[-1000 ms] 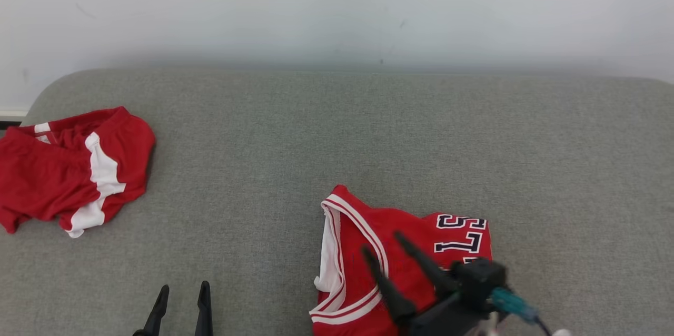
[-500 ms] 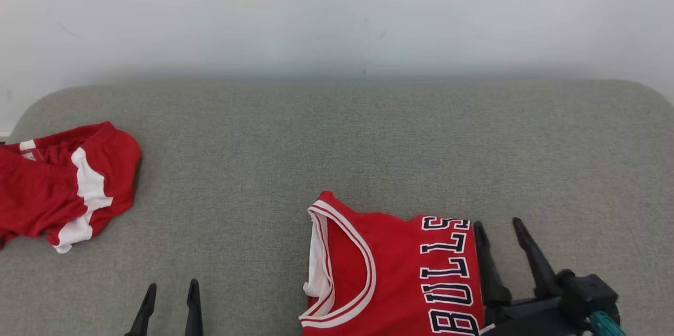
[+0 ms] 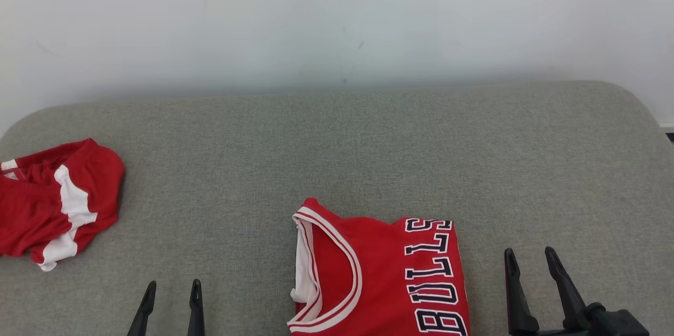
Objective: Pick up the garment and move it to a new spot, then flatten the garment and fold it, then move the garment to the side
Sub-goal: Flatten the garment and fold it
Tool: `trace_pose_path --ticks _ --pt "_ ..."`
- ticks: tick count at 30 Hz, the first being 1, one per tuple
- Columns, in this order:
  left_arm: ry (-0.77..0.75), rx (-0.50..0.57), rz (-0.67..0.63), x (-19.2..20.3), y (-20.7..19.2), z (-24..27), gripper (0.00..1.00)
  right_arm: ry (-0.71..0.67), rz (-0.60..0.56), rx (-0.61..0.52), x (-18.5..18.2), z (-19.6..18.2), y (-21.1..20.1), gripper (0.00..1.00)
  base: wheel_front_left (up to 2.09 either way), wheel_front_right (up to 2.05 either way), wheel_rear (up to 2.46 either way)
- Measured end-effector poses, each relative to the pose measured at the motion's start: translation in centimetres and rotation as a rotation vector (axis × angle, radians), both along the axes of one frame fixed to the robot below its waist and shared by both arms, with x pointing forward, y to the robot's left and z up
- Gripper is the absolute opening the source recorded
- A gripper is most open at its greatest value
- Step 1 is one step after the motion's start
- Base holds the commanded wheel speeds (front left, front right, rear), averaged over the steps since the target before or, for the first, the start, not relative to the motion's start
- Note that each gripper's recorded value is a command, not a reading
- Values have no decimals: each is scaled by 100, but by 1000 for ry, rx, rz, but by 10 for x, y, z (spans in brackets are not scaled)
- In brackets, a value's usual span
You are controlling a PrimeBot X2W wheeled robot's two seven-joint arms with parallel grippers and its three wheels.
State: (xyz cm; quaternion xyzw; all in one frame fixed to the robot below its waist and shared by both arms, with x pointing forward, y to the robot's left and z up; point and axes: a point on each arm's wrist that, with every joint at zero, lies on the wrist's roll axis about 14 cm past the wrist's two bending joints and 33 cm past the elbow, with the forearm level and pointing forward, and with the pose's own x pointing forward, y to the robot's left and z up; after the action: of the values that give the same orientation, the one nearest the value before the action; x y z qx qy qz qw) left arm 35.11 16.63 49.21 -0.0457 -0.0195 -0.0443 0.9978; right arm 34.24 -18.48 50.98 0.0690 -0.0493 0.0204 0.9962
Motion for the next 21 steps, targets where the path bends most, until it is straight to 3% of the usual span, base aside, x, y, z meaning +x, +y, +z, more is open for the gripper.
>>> trace_pose_path --ticks 21 --pt "34 21 -30 -9 -9 -11 100 62 17 -18 -4 -20 5 100 0 0 0"
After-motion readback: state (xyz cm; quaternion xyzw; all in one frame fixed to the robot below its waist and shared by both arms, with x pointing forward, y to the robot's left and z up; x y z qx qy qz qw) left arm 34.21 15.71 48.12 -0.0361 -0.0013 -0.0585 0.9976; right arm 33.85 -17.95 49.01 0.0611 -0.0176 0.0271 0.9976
